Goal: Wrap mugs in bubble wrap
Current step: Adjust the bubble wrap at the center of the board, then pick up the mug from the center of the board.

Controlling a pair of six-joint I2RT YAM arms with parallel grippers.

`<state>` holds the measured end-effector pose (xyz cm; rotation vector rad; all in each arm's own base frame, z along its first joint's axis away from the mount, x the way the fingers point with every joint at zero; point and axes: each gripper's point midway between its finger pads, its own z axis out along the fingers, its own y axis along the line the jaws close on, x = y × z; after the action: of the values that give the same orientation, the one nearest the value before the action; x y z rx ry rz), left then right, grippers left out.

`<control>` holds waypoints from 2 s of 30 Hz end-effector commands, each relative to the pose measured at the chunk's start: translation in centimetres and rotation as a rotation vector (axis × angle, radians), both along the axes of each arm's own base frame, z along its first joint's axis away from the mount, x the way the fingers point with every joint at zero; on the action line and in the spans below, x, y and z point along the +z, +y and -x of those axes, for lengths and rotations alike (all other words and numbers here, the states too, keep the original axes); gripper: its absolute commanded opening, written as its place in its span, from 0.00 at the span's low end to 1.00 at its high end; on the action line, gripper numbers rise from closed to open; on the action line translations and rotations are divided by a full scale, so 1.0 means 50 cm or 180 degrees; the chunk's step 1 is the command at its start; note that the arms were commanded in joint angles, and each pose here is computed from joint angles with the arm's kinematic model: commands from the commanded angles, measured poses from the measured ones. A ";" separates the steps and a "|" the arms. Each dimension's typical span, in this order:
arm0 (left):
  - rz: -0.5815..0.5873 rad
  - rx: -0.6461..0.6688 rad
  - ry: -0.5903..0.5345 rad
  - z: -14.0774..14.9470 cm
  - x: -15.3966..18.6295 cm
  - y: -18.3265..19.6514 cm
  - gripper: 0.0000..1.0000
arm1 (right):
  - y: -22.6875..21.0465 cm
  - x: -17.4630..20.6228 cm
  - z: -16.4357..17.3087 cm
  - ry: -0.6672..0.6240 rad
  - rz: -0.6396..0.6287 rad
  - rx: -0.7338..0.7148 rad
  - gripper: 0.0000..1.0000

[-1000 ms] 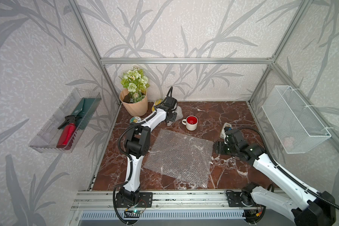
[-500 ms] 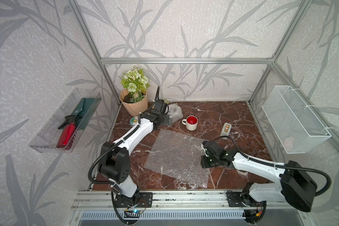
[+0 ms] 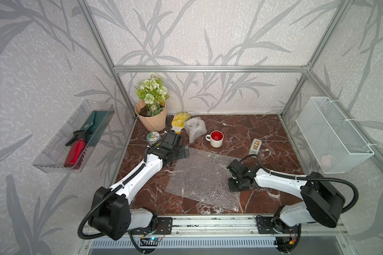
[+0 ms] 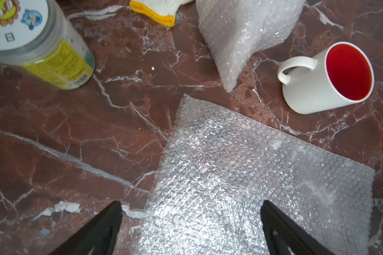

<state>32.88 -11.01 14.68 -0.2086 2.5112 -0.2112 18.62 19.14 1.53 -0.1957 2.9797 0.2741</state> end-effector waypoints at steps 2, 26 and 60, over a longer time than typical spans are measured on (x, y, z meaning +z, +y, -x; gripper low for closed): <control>0.0252 0.0187 -0.0061 0.023 0.016 0.002 0.99 | -0.069 0.005 -0.017 0.0035 0.0479 -0.0080 0.00; 0.0924 -0.0531 -0.0030 0.071 -0.030 -0.091 0.99 | 0.142 0.157 -0.439 -0.1131 0.0137 -0.0451 0.89; -0.0354 -0.2038 0.0036 -0.212 -0.085 -0.375 0.69 | -0.085 0.326 -0.334 -0.1518 -0.0948 -0.0770 0.90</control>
<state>42.66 -30.13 12.59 0.4895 2.4751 -0.4421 37.05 14.11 15.68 0.1750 2.4868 0.4183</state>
